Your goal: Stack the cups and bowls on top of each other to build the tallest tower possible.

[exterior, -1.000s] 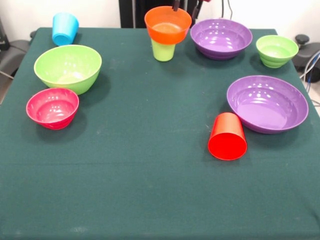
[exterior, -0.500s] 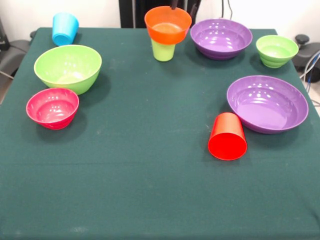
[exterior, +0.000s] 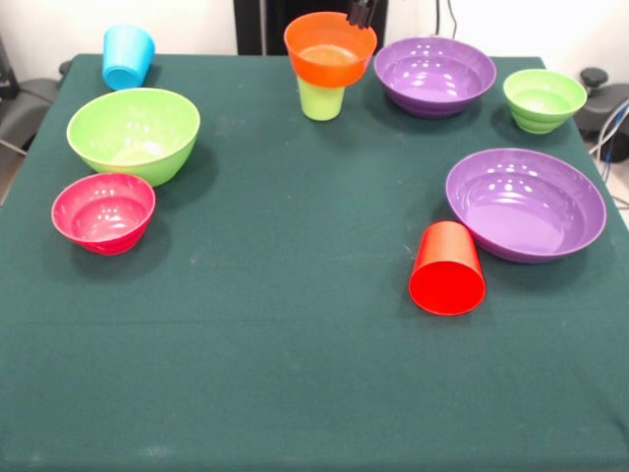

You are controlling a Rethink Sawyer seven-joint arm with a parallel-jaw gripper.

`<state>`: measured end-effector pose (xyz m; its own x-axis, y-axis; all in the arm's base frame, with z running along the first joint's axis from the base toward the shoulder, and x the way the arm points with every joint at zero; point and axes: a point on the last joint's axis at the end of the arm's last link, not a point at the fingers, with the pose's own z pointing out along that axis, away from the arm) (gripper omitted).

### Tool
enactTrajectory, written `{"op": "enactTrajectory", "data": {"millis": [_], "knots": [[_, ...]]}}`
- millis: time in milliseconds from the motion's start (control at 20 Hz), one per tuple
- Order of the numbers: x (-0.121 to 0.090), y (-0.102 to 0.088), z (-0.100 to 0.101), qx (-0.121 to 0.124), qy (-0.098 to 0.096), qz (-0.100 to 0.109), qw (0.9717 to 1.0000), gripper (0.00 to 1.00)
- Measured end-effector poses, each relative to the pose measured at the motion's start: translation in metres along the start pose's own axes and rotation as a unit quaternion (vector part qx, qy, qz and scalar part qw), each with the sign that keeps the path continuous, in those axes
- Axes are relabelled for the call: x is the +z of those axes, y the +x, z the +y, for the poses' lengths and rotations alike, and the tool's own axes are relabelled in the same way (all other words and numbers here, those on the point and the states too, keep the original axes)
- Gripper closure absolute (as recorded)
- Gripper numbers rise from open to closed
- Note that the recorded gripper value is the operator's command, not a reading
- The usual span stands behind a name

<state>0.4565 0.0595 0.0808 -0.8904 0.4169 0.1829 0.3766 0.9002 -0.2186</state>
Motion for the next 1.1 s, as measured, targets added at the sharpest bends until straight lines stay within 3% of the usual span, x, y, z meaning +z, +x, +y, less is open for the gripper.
{"op": "enactTrajectory", "data": {"millis": [600,650,1100], "knots": [[-0.0004,-0.0004,0.0009,0.002,-0.002,0.000,1.0000,1.00],[-0.0005,-0.0004,0.0016,0.002,-0.002,0.001,1.0000,0.00],[-0.0005,-0.0004,0.0027,0.002,-0.003,0.001,1.0000,0.00]]}}
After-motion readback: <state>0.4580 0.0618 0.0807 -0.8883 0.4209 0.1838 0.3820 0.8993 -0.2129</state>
